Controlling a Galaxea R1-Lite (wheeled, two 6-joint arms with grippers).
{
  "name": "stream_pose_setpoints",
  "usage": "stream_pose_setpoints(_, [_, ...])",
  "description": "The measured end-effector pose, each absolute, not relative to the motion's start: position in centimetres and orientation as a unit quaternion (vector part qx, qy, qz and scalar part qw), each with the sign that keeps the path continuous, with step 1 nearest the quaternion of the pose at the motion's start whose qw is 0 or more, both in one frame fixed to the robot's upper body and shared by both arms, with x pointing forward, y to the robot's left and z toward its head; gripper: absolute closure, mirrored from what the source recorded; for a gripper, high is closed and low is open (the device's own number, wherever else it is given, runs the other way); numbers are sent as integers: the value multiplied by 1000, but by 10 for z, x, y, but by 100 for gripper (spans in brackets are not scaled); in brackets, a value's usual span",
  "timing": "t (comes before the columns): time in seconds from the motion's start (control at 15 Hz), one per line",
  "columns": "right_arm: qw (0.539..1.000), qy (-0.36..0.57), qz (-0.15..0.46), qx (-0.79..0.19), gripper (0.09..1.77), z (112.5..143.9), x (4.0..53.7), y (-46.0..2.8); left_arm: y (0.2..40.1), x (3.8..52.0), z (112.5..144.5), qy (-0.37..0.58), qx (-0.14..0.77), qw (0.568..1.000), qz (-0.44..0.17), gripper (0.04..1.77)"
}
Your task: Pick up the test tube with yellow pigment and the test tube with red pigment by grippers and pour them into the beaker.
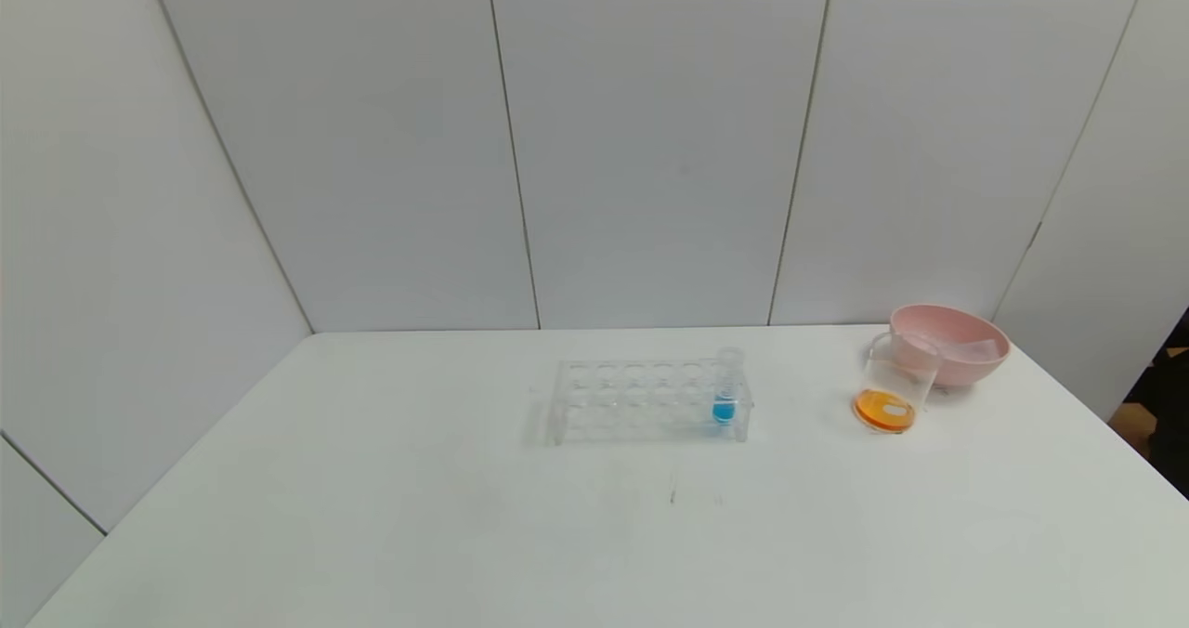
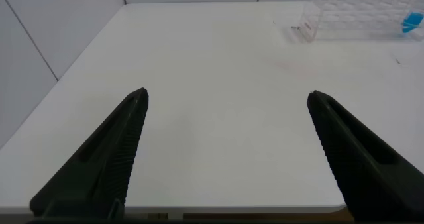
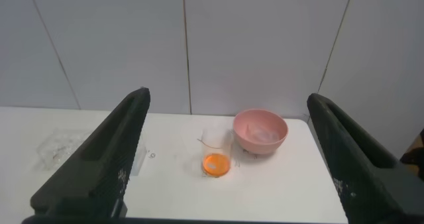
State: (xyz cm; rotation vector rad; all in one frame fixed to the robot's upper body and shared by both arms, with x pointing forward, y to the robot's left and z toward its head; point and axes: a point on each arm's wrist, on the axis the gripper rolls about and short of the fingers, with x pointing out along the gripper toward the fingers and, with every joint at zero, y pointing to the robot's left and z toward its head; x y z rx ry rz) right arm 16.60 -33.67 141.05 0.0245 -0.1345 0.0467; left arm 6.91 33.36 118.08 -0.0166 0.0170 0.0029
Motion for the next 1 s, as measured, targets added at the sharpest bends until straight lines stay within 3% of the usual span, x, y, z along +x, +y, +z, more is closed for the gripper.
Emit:
stream_pose_setpoints(0.53, [970,-240,26,-6,16,1357,35,-334,334,69,1181,8,-8,1000,1,9])
stream_pose_setpoints(0.73, [964,-265,29,-19,16,1323,18,-335,334,69,1181,8,-8,1000,1,9])
stream_pose_setpoints(1.0, [963,-268,24,-27,16,1277,34,-336,334,69,1181,9,-8,1000,1,9])
